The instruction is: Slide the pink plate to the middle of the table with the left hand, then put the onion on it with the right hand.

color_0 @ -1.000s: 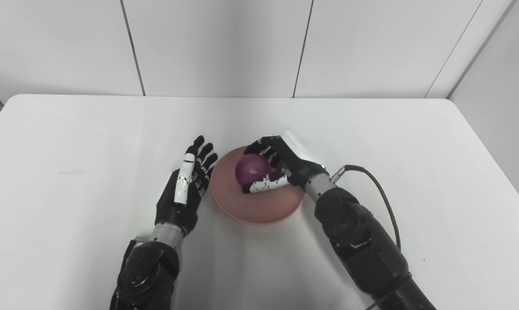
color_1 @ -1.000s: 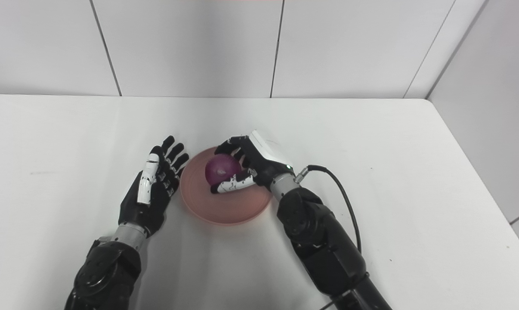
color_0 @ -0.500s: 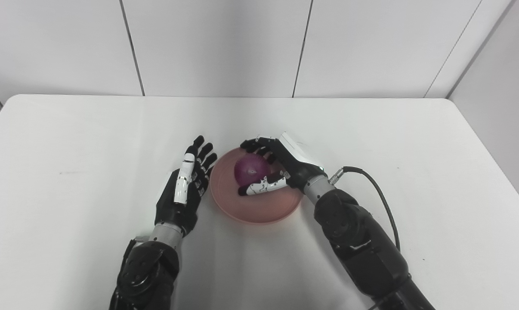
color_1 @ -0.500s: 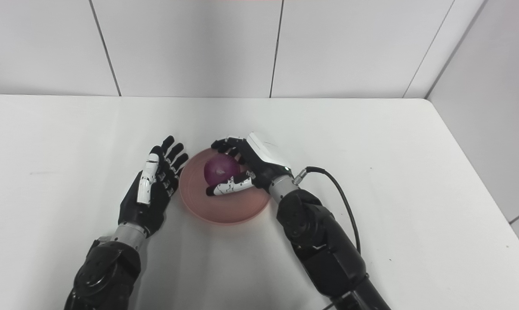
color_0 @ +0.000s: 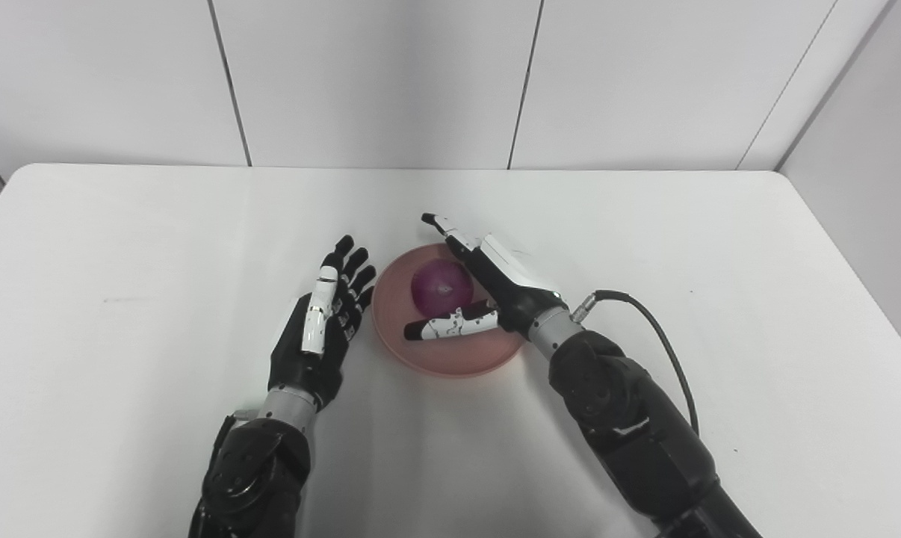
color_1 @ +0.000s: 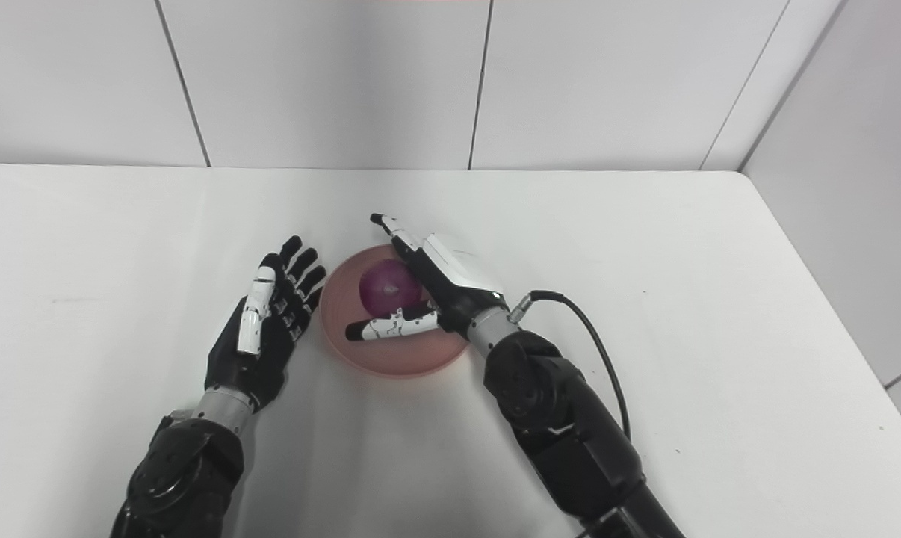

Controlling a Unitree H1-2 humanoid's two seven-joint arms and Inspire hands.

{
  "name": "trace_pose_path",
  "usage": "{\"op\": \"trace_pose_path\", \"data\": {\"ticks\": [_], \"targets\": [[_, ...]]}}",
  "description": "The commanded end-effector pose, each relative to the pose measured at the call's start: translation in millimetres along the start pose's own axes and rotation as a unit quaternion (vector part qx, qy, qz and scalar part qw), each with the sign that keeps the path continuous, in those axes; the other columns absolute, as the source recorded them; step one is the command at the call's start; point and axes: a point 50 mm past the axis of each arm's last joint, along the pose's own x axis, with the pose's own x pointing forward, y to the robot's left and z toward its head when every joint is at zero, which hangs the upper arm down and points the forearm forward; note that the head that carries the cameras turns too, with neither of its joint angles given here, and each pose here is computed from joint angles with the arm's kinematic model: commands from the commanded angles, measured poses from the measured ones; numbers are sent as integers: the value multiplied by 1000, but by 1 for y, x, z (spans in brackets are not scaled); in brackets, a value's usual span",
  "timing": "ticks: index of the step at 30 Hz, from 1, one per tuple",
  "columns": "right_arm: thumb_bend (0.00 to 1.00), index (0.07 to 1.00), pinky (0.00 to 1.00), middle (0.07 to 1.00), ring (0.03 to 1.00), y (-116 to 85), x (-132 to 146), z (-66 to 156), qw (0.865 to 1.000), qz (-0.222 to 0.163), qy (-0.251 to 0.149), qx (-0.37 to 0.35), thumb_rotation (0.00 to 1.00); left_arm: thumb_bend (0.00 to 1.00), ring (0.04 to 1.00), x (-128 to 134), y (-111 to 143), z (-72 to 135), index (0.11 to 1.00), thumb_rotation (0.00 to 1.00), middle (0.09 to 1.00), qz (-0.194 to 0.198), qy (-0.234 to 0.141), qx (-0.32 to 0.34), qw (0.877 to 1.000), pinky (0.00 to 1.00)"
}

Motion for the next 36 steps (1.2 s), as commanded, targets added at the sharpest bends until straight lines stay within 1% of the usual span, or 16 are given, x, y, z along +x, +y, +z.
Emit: {"op": "trace_pose_path", "data": {"ticks": [1,3,4,8,11,13,17,18,19,21,24,27,29,32,34,36], "targets": [[1000,1000,942,1000,999,-20,-2,14,997,-55,-56,3,586,470,968,0,1,2,972,1000,984,-2,-2,-1,1000,950],[1000,1000,943,1000,1000,-24,-7,15,995,-71,-63,10,601,470,970,0,2,2,973,1000,985,-2,-2,-3,1000,950],[1000,1000,924,1000,994,-26,-10,16,994,-79,-67,14,611,468,970,0,2,2,973,1000,985,-1,-2,-4,1000,951],[1000,1000,903,1000,989,-31,-15,17,993,-92,-72,24,619,467,967,0,2,2,969,1000,981,0,-3,-5,1000,947],[1000,1000,906,1000,983,-40,-25,22,989,-102,-71,76,581,464,963,0,2,2,968,1000,980,0,-3,-5,1000,941],[1000,1000,906,1000,979,-42,-28,23,988,-105,-71,88,570,463,962,0,3,2,966,1000,978,0,-3,-6,1000,939],[1000,1000,923,1000,990,-54,-44,24,978,-145,-78,130,600,464,960,-1,3,2,966,1000,977,1,-2,-5,1000,936],[1000,1000,923,1000,991,-56,-49,21,974,-157,-66,152,601,464,960,0,4,1,966,1000,977,1,-2,-4,1000,935],[1000,1000,874,1000,995,-57,-53,19,970,-168,-53,169,610,464,960,0,5,1,966,1000,978,1,-3,-4,1000,936],[1000,1000,849,1000,1000,-59,-60,15,965,-185,-30,183,641,462,961,0,6,0,966,1000,977,1,-3,-5,1000,940],[1000,1000,851,1000,1000,-60,-62,14,964,-190,-21,183,663,462,961,0,6,0,966,1000,977,1,-3,-6,1000,941],[1000,1000,846,971,945,-58,-74,0,964,-221,12,146,732,465,961,1,8,0,967,1000,977,0,-1,-1,1000,940],[1000,1000,845,975,943,-57,-76,-3,963,-226,17,146,741,468,962,1,9,0,969,1000,978,0,-2,0,1000,942],[1000,1000,862,980,945,-44,-87,-14,954,-239,48,173,742,468,961,0,10,0,967,1000,976,0,-2,0,1000,942],[996,1000,877,973,939,-38,-92,-17,952,-244,65,176,760,467,961,0,11,0,967,1000,976,0,-2,1,1000,942],[960,997,881,965,938,-33,-97,-19,948,-249,79,181,762,467,962,0,12,1,969,1000,978,-1,-2,2,1000,944]]}}
